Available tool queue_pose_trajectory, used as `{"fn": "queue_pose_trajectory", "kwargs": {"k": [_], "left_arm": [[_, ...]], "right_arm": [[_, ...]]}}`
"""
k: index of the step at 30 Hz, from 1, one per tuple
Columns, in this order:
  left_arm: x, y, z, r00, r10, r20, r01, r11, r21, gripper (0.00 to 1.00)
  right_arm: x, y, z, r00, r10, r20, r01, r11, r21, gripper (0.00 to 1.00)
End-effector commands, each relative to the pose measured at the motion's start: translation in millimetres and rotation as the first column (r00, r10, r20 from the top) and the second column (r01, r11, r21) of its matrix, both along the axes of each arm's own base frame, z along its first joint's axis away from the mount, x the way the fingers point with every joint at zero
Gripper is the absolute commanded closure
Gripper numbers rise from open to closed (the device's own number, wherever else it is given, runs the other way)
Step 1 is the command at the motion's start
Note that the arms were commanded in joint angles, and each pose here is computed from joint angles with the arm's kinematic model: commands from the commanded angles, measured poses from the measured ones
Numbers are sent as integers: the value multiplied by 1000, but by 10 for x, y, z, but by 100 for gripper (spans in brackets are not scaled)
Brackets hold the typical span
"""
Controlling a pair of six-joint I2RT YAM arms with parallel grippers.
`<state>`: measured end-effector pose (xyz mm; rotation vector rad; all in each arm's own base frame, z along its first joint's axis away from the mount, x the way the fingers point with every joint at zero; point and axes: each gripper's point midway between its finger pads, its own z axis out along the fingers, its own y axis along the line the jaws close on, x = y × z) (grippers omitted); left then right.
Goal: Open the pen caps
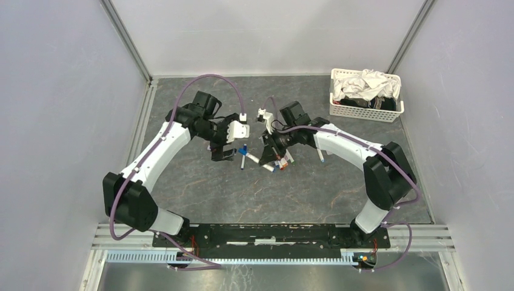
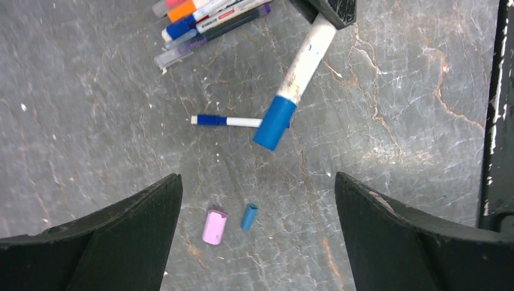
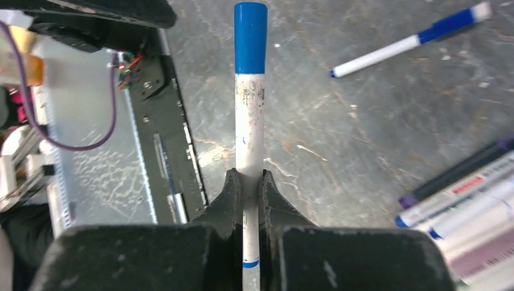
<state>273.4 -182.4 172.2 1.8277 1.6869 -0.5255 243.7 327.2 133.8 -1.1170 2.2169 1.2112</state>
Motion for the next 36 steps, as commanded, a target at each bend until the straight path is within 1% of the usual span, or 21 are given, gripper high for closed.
{"fn": "queue_pose_trajectory", "kwargs": {"k": [1, 3, 6, 9, 12, 15, 18, 21, 22, 23, 24, 25, 27, 29, 31, 33, 34, 35, 36], "left_arm": [[-107, -106, 61, 982, -160, 105, 159, 987, 11, 1], [-243, -142, 4, 973, -217, 80, 215, 976, 23, 5], [-376, -173, -58, 964, -258, 65, 256, 966, 43, 14], [-425, -169, -116, 961, -272, 53, 268, 961, 63, 26], [-448, -106, -216, 959, -279, 44, 273, 956, 110, 38], [-434, -43, -278, 958, -281, 52, 271, 951, 149, 45], [-392, -38, -289, 959, -274, 74, 260, 953, 157, 59], [-389, -77, -244, 957, -277, 87, 263, 954, 142, 82], [-388, -88, -227, 957, -276, 90, 263, 955, 136, 90], [-390, -103, -212, 956, -277, 94, 263, 955, 133, 97], [-389, -112, -198, 957, -274, 97, 260, 957, 130, 98], [-392, -120, -185, 957, -274, 100, 261, 957, 126, 98], [-391, -134, -151, 957, -272, 106, 259, 958, 120, 98], [-388, -152, -128, 958, -268, 107, 256, 960, 111, 98], [-390, -165, -105, 958, -265, 108, 255, 962, 102, 98], [-404, -165, -102, 958, -266, 104, 256, 962, 99, 98], [-406, -159, -105, 959, -265, 101, 255, 961, 102, 98], [-408, -151, -114, 959, -266, 98, 255, 961, 106, 98], [-397, -128, -134, 959, -265, 99, 253, 960, 121, 98]], "right_arm": [[-226, 182, 174, 988, 138, -75, -129, 985, 113, 100], [-238, 240, 195, 982, 161, -95, -148, 981, 129, 100], [-232, 302, 219, 978, 173, -116, -155, 977, 149, 100], [-221, 346, 251, 975, 182, -128, -158, 972, 177, 100], [-211, 361, 249, 974, 182, -132, -157, 971, 180, 100], [-220, 351, 217, 973, 184, -137, -160, 972, 173, 100], [-223, 349, 206, 973, 184, -142, -158, 972, 174, 100], [-226, 362, 195, 972, 184, -149, -157, 972, 175, 100], [-218, 366, 196, 972, 182, -148, -156, 972, 175, 97], [-214, 376, 200, 973, 178, -149, -152, 973, 175, 86], [-202, 393, 207, 974, 174, -146, -147, 973, 179, 77], [-203, 420, 214, 974, 169, -150, -141, 973, 185, 72], [-209, 514, 246, 973, 176, -148, -143, 967, 208, 53], [-223, 607, 252, 969, 191, -158, -154, 963, 220, 48], [-206, 676, 244, 967, 194, -165, -154, 962, 227, 48], [-185, 715, 218, 964, 195, -182, -151, 962, 229, 52], [-177, 722, 212, 963, 194, -186, -150, 962, 227, 58], [-173, 719, 198, 963, 195, -187, -151, 962, 226, 67], [-187, 703, 184, 962, 195, -192, -151, 964, 221, 79]]}}
